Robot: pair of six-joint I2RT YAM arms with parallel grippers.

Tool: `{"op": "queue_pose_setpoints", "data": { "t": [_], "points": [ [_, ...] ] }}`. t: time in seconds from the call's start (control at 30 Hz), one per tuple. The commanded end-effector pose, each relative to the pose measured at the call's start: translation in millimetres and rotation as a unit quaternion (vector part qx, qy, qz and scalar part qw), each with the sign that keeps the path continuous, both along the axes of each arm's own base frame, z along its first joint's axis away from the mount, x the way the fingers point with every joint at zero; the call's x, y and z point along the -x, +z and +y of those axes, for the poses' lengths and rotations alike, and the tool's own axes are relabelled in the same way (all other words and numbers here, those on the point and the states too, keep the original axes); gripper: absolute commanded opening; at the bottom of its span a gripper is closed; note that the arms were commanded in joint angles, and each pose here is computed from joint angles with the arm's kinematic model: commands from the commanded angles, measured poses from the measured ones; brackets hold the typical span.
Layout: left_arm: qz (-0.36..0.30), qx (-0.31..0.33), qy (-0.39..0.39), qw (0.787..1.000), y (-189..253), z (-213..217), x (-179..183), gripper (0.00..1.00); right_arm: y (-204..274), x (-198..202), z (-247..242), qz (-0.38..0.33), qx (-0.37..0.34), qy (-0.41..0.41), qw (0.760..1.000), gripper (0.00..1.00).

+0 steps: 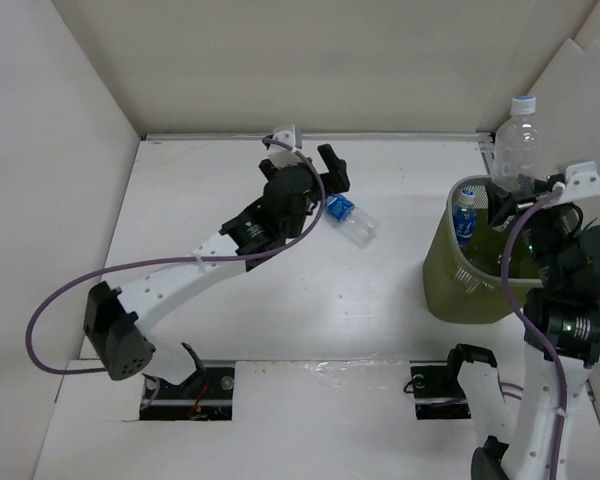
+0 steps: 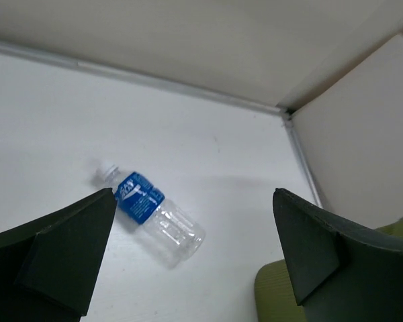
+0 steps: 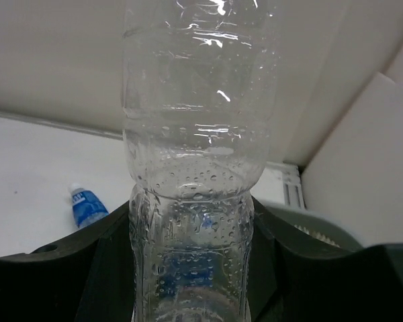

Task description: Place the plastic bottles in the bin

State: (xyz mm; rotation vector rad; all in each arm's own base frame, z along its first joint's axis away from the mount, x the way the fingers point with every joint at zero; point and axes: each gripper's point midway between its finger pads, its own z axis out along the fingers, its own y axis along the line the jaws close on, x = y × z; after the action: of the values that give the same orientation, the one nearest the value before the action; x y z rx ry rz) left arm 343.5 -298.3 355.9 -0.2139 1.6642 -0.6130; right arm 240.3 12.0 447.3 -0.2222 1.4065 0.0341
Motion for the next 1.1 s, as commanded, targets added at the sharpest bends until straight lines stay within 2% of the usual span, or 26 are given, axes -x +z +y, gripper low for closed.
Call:
{"op": "queue_pose_setpoints", "data": {
  "t": [0.0,0.03,0.07,0.17,0.47,0.5,0.63,0.8,0.83,0.93,1.07],
  "points": [
    [0.042,0.009,-0.01,0.999,-10.6,-15.9,-8.3,1.0,-39.5,14.0,-31.9,0.082,-0.019,-0.095,0.992,0.28],
    [0.063,0.013,-0.006,0.998,-14.0,-19.0,-9.2,1.0,-41.5,18.5,-34.9,0.085,-0.025,-0.107,0.99,0.37],
    [0.077,0.011,-0.011,0.997,-20.3,-24.3,-9.7,1.0,-47.9,20.3,-41.3,0.097,-0.028,-0.126,0.987,0.69],
    [0.13,-0.001,-0.006,0.992,-47.5,-33.6,-16.1,1.0,-58.5,23.5,-47.3,0.118,-0.036,-0.146,0.982,1.0],
    [0.261,0.013,0.028,0.965,-117.1,-41.9,-39.3,1.0,-16.0,41.9,-52.0,0.074,-0.019,-0.17,0.983,1.0],
    [0.287,0.004,0.035,0.957,-138.3,-39.1,-46.0,1.0,-12.3,42.8,-49.0,0.07,-0.012,-0.161,0.984,1.0],
    [0.336,0.019,0.009,0.942,-169.0,-55.8,-57.5,1.0,4.6,40.3,-28.2,0.039,0.007,-0.101,0.994,1.0],
    [0.369,0.032,0.036,0.928,-195.2,-66.5,-74.4,1.0,-6.2,32.7,-14.4,0.042,0.011,-0.057,0.997,1.0],
    [0.385,0.028,0.051,0.921,-214.5,-64.4,-80.4,1.0,-4.0,34.8,-12.3,0.033,0.014,-0.052,0.998,1.0],
    [0.408,0.053,0.058,0.91,-224.0,-68.8,-92.3,1.0,-6.1,34.5,-8.9,0.028,0.016,-0.043,0.999,1.0],
    [0.432,0.048,0.095,0.896,-262.1,-63.6,-108.6,1.0,-7.0,38.2,-6.2,0.02,0.023,-0.037,0.999,1.0]
  ]
}}
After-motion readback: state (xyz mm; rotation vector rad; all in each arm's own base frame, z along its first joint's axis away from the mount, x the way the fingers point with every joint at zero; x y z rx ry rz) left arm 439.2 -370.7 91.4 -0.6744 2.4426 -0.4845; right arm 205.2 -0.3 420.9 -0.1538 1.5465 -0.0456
